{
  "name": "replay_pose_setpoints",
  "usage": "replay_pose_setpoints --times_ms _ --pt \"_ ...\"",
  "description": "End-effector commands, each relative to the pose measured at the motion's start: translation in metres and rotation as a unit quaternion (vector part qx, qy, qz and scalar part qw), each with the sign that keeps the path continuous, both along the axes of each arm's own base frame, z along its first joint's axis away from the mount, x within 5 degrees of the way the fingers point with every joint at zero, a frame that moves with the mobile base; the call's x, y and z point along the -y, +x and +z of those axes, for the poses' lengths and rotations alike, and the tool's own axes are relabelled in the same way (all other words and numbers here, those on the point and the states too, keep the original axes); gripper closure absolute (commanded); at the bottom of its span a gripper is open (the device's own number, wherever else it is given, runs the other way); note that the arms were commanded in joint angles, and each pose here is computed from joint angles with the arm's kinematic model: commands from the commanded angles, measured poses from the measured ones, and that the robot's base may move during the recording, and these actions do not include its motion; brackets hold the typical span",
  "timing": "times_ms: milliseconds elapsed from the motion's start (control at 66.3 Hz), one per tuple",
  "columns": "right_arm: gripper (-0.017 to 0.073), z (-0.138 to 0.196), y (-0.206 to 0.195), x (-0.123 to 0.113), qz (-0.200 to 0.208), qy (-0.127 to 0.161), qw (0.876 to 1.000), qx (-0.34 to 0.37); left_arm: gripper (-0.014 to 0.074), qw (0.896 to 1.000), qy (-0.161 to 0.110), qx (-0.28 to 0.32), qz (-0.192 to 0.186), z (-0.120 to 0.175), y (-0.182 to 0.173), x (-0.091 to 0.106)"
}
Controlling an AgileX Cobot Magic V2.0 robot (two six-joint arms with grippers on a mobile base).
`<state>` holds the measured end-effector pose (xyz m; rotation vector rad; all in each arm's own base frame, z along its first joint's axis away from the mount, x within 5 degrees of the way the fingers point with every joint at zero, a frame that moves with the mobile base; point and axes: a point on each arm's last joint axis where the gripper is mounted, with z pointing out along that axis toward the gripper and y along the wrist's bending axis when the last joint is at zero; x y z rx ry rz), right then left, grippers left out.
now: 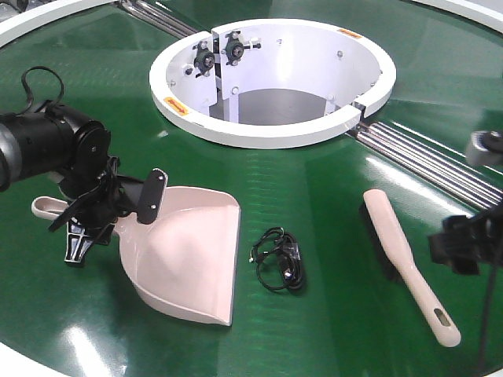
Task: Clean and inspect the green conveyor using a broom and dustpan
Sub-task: 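Lower the right gripper onto the beige brush handle and grasp it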
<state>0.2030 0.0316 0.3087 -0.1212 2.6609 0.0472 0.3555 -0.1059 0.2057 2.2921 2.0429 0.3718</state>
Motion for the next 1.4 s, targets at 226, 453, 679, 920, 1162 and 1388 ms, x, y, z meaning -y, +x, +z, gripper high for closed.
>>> replay_pose_setpoints --times_ms 226,453,679,920,1162,1388 --pt "-0.0008 -0.013 0.065 -0.010 0.014 -0.028 0.995 -0.091 0.0601 1.000 -0.008 0.028 -0.010 0.022 -0.001 0.003" --pt "-0.0008 -0.049 0.091 -0.024 0.030 -0.041 0.986 -0.156 0.0601 1.000 -0.008 0.028 -0.010 0.022 -0.001 0.003" --pt "-0.0008 -0.081 0.103 -0.025 0.026 -0.048 0.976 -0.209 0.0601 1.000 -0.008 0.028 -0.010 0.022 -0.001 0.003" --pt "0.0012 -0.101 0.110 -0.028 0.017 -0.046 0.972 -0.231 0.0601 1.000 -0.008 0.028 -0.010 0.022 -0.001 0.003" --pt "0.0149 -0.112 0.113 -0.028 0.010 -0.049 0.967 -0.248 0.0601 1.000 -0.008 0.028 -0.010 0.022 -0.001 0.003" --pt "0.0387 -0.113 0.114 -0.027 0.006 -0.052 0.968 -0.245 0.0601 1.000 -0.008 0.028 -0.010 0.022 -0.001 0.003"
